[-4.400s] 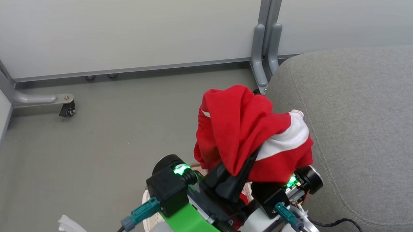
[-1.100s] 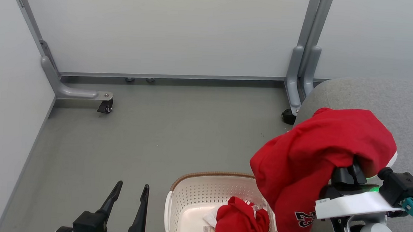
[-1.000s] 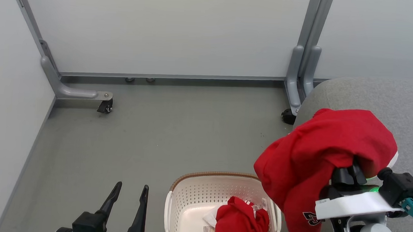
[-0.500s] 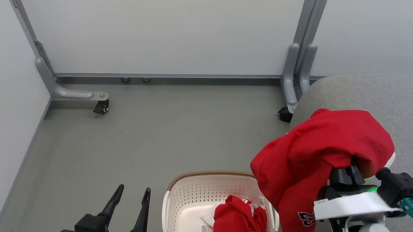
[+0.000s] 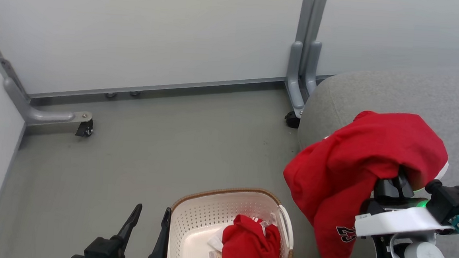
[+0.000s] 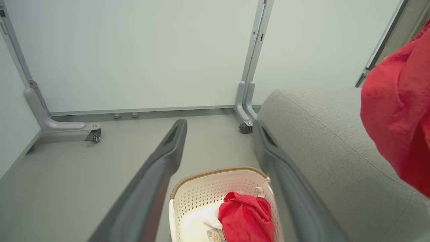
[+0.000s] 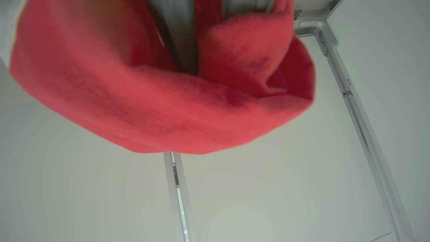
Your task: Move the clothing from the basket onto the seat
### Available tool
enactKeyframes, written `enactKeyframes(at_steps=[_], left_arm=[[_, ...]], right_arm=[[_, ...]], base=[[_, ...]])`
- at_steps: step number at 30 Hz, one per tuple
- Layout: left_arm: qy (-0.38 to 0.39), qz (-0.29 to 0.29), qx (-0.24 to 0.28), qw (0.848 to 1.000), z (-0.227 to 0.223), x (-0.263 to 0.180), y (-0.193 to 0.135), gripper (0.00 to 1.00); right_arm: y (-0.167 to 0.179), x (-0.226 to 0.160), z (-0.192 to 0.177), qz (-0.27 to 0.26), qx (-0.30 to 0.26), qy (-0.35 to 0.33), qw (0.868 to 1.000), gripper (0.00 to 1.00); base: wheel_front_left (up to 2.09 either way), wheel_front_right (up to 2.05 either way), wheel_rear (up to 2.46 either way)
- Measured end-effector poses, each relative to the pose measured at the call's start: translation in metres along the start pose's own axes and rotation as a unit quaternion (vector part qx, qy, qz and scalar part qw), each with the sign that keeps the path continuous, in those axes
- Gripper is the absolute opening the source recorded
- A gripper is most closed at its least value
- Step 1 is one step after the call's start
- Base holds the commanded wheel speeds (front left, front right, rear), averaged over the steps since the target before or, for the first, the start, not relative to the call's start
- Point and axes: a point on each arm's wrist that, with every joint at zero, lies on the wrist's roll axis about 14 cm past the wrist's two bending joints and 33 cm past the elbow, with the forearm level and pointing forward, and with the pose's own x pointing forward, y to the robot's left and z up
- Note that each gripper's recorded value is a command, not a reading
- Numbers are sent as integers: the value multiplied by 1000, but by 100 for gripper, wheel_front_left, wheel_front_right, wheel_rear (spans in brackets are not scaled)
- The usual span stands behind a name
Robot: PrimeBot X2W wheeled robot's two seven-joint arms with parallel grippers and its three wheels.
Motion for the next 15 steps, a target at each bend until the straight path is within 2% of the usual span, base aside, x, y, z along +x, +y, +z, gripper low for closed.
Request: enactKeyframes(at_steps=[7,15], left_arm=[[10,-53,-8,999,-4,21,-29,100],[26,-122,-18,992,-12,43,-70,100]], right_arm=[[-41,-20,17,-61,-32,-14,998,0],[-89,-55,40,-142,-71,-29,987,0]], base=[[0,0,0],[0,0,0]])
